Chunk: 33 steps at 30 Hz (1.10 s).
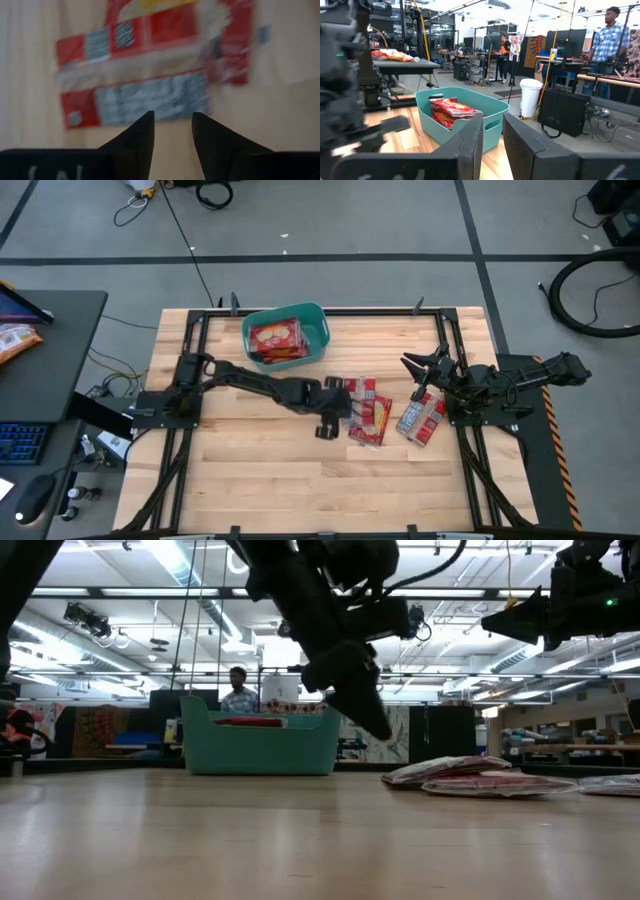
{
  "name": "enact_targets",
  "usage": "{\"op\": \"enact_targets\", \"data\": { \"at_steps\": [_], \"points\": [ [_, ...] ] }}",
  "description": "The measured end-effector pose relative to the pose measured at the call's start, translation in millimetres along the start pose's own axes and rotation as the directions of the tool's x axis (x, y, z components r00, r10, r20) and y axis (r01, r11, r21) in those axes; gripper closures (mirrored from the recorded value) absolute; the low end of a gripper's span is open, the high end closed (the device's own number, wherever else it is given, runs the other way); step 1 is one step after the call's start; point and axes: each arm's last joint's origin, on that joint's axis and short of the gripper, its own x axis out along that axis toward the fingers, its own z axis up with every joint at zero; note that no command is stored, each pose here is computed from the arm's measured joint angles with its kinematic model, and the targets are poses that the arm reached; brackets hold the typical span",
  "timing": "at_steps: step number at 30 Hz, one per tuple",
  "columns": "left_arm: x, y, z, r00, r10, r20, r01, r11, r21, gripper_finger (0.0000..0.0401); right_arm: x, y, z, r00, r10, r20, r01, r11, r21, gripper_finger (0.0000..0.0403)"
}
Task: Sort popcorn bags into baskets
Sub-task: Stack the popcorn bag into the green bin
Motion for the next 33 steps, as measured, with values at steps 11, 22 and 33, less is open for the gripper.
{"op": "enact_targets", "data": {
  "at_steps": [11,22,33],
  "points": [
    [11,-41,14,0.988,0.089,0.124,-0.096,0.994,0.044,0.0184,0,0,0,1.000,0.000,0.000,0.000,1.000,0.000,0.0322],
    [40,-46,-3,0.989,0.141,0.035,-0.144,0.984,0.105,0.0158,0,0,0,1.000,0.000,0.001,0.000,1.000,0.001,0.0322],
    [51,-37,-11,0.994,0.111,-0.014,-0.111,0.993,0.032,0.0232,0,0,0,1.000,-0.001,0.002,0.001,1.000,0.002,0.0322]
  ]
}}
